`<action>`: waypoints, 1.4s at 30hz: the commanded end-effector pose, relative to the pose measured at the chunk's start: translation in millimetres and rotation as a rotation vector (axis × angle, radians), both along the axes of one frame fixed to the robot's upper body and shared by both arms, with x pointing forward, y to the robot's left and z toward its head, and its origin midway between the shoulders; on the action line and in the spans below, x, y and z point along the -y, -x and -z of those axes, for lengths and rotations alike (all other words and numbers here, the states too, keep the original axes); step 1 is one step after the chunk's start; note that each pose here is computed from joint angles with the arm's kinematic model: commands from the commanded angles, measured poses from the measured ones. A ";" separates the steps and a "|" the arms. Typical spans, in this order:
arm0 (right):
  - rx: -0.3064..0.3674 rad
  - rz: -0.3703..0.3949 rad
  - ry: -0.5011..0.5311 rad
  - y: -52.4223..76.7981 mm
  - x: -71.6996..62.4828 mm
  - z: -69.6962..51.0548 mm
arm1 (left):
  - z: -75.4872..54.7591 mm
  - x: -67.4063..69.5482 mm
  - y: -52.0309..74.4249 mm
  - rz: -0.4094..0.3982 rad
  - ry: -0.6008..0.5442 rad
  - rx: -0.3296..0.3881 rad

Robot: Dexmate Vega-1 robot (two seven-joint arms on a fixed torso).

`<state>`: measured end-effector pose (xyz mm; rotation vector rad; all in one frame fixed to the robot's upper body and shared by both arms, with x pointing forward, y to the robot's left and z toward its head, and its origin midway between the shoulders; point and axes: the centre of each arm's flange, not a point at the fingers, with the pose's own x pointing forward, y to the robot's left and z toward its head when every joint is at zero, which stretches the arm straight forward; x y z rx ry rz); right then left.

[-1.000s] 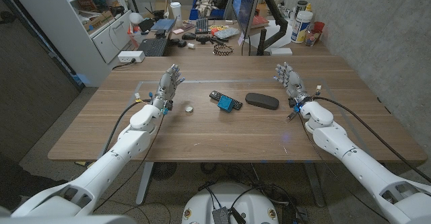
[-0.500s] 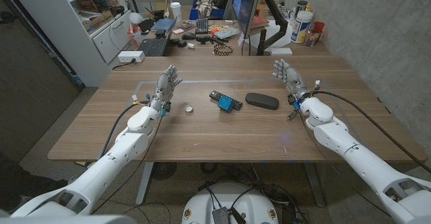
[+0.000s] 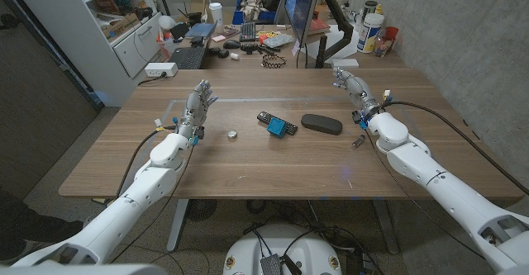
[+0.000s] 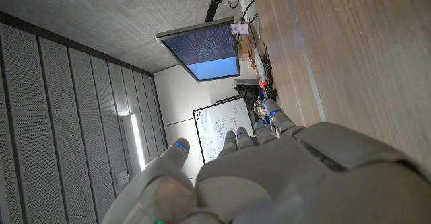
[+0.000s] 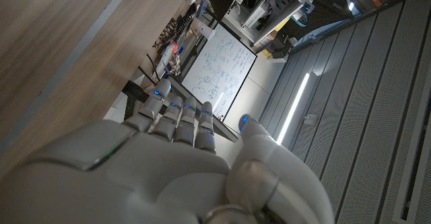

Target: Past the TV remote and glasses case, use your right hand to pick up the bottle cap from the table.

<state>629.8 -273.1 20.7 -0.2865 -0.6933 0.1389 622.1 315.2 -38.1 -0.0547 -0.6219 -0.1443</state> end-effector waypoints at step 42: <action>0.224 0.124 0.335 36.1 -46.0 -70.7 | 9.1 -42.5 42.7 -0.100 0.063 0.043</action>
